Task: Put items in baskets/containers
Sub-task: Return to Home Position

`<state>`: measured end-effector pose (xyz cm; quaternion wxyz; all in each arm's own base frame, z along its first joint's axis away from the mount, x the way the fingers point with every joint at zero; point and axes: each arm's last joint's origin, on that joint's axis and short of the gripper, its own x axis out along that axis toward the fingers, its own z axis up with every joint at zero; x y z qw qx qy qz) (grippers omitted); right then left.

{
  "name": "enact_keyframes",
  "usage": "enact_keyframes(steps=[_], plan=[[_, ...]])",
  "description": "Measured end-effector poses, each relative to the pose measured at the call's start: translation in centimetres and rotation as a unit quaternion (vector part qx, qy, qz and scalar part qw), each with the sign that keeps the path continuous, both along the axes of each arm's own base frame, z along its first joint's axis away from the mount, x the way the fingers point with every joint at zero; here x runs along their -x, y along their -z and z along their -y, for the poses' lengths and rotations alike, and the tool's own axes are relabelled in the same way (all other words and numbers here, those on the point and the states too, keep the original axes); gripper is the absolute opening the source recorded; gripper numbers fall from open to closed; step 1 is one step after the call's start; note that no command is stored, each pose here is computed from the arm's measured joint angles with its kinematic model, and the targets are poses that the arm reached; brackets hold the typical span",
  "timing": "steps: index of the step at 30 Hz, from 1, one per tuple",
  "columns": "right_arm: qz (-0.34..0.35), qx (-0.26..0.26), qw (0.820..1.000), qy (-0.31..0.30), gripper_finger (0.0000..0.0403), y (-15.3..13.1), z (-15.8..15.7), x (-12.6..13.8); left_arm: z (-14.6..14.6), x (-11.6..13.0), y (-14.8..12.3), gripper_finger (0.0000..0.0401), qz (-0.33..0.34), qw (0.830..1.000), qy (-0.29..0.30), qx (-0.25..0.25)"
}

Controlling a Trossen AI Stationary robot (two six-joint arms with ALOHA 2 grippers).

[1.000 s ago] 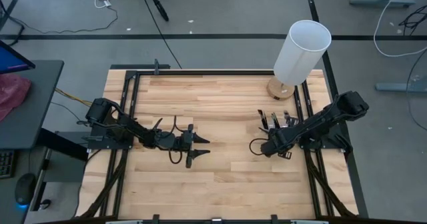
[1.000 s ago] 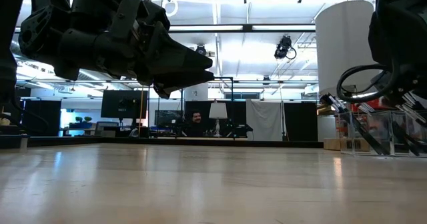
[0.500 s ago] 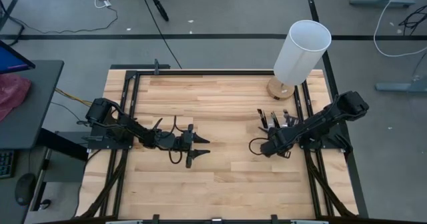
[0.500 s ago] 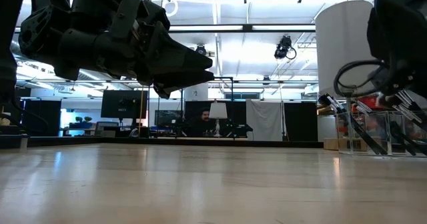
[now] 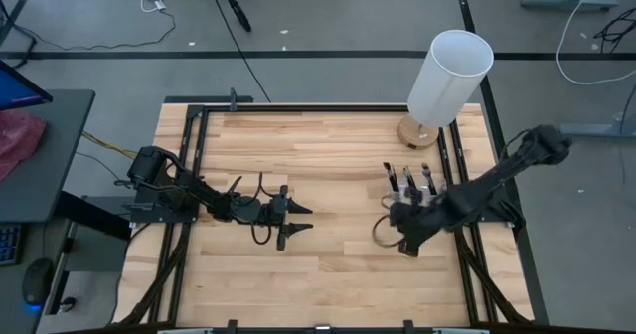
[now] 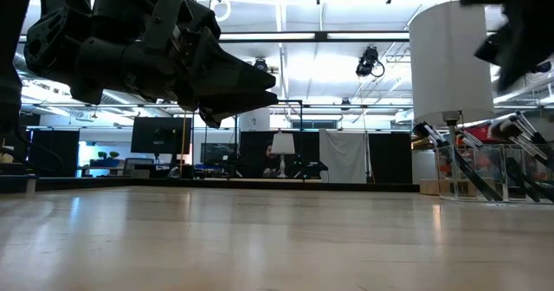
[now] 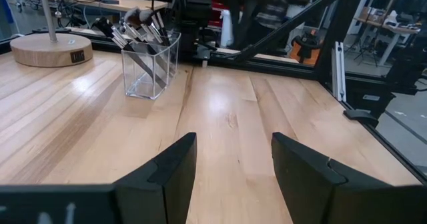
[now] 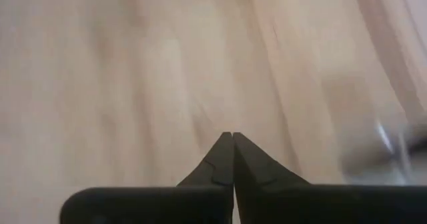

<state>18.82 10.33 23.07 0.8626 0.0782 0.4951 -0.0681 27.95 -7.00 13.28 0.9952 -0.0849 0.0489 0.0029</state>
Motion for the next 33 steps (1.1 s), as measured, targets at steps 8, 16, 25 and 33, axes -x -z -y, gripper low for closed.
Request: enact_keyframes(steps=[8,16,25,33], plan=[[0.263,-0.051,0.963,-0.045,0.0000,-1.3,4.0,3.8,0.0,0.0,0.0,0.0195,0.002,1.000,0.000,0.001],[0.406,-0.082,0.908,-0.067,0.0000,0.6,7.2,6.5,-0.4,-0.1,0.0,0.0195,0.003,1.000,-0.009,0.016],[0.460,-0.069,0.878,-0.115,0.0000,3.7,8.9,6.8,-1.8,-0.5,-0.1,0.0195,0.000,0.998,0.024,0.062],[0.456,-0.079,0.883,-0.084,0.0000,5.1,9.5,7.6,-3.3,0.9,-2.0,0.0163,0.014,0.997,0.040,0.063]])
